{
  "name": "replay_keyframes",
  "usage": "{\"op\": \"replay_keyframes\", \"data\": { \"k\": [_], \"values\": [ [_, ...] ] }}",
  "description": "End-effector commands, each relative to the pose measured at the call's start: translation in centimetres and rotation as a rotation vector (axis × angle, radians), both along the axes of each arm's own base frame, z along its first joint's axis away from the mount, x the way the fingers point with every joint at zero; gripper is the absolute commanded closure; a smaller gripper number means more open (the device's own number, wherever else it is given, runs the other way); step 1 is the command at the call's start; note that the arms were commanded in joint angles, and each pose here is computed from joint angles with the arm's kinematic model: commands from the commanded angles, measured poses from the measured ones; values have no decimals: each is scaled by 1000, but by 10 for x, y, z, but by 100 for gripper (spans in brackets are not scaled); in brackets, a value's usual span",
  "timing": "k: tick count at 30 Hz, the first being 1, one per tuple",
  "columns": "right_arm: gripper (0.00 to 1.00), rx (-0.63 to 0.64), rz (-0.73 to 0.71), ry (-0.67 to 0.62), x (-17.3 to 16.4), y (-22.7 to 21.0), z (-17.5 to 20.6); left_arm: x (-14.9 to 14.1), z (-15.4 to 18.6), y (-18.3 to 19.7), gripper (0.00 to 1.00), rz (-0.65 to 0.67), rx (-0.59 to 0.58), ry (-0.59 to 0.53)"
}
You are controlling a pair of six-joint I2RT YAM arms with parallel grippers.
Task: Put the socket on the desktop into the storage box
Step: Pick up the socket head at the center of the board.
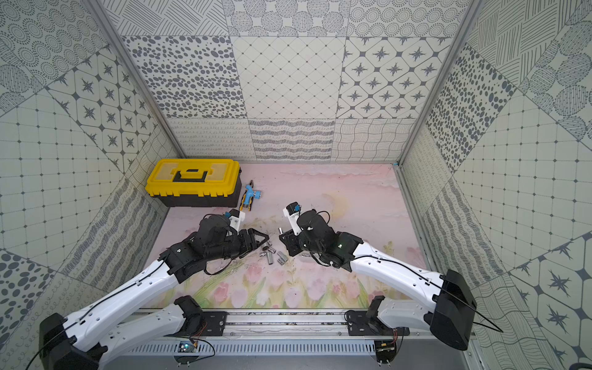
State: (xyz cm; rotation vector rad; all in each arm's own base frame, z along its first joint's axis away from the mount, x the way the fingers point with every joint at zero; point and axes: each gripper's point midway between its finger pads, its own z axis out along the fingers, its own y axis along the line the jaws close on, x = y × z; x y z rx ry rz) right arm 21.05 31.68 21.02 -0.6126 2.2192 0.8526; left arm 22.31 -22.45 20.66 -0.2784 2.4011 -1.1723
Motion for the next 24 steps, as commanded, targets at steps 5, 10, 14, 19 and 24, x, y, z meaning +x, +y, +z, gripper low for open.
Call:
{"op": "replay_keyframes", "data": {
  "k": [5, 10, 14, 19, 24],
  "values": [
    [100, 54, 76, 19, -20, 16, 12, -5, 45, -33, 37, -127, -237, -46],
    [100, 40, 99, 16, -22, 26, 12, -7, 39, -36, 46, -147, -233, -33],
    [100, 53, 113, 24, -23, 31, 12, -8, 33, -37, 56, -155, -226, -16],
    [100, 58, 115, 26, -24, 32, 14, -7, 23, -38, 65, -153, -214, 15],
    [100, 64, 110, 28, -25, 30, 14, -6, 17, -39, 66, -154, -207, 27]
  ]
}}
